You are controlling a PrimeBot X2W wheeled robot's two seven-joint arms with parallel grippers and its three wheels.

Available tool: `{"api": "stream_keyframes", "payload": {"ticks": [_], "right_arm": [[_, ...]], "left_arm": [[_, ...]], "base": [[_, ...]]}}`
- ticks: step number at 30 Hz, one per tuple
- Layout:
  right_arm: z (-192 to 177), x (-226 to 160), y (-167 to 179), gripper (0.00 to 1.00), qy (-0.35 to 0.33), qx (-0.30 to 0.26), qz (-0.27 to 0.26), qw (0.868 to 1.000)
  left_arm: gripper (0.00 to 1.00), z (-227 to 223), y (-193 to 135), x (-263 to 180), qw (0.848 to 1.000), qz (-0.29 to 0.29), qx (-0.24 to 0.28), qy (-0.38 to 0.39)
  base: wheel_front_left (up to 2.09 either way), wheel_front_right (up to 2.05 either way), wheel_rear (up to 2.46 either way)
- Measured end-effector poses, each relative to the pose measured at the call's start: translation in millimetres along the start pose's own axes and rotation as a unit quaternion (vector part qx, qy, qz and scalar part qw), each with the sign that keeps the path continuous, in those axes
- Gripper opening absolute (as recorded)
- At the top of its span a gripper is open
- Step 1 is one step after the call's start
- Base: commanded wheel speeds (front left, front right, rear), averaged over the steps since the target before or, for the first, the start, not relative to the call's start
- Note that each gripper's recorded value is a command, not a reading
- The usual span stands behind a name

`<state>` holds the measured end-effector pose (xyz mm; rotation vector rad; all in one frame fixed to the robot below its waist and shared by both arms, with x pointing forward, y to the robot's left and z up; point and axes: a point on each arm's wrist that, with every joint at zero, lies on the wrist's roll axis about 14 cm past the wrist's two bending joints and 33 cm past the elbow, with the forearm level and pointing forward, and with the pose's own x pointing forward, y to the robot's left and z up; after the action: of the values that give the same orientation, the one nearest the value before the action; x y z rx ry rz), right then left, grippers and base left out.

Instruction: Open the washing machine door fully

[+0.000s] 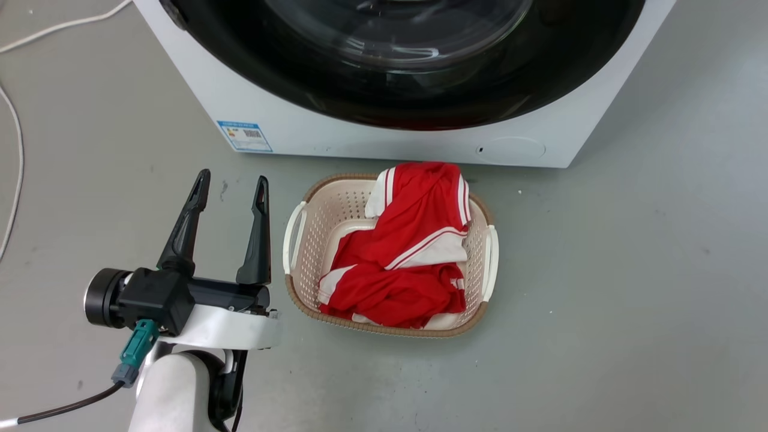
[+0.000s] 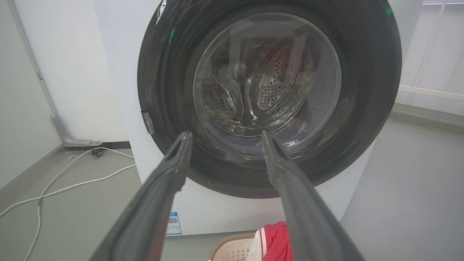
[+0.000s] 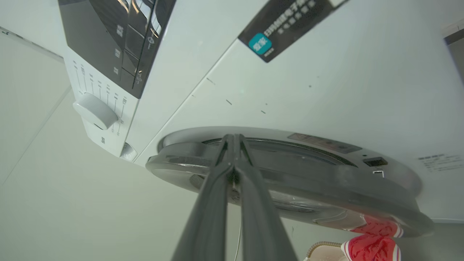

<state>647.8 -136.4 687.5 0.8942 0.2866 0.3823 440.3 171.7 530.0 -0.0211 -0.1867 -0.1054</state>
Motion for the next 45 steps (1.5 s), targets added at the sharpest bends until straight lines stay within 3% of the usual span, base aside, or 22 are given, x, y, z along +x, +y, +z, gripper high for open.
{"api": "stream_keyframes", "payload": {"ticks": [7,16,27,45], "right_arm": [[-35.2,25.2,-14.8,0.00,0.067,-0.030,-0.024,0.997],[-42.9,45.3,-32.0,0.00,0.075,-0.043,-0.041,0.995],[-66.5,55.7,-58.4,0.00,0.134,-0.036,-0.059,0.989],[-95.0,31.8,-28.9,0.00,0.242,-0.011,-0.033,0.970]], "left_arm": [[1.00,-8.1,5.4,4.0,1.000,0.006,0.001,0.007],[1.00,-16.5,8.9,10.4,1.000,0.008,0.002,0.013],[1.00,-26.6,12.6,14.6,1.000,0.012,0.002,0.022],[1.00,-17.0,5.7,15.1,1.000,0.005,-0.004,0.012]], "base": [[0.00,0.00,0.00],[0.00,0.00,0.00],[0.00,0.00,0.00],[0.00,0.00,0.00]]}}
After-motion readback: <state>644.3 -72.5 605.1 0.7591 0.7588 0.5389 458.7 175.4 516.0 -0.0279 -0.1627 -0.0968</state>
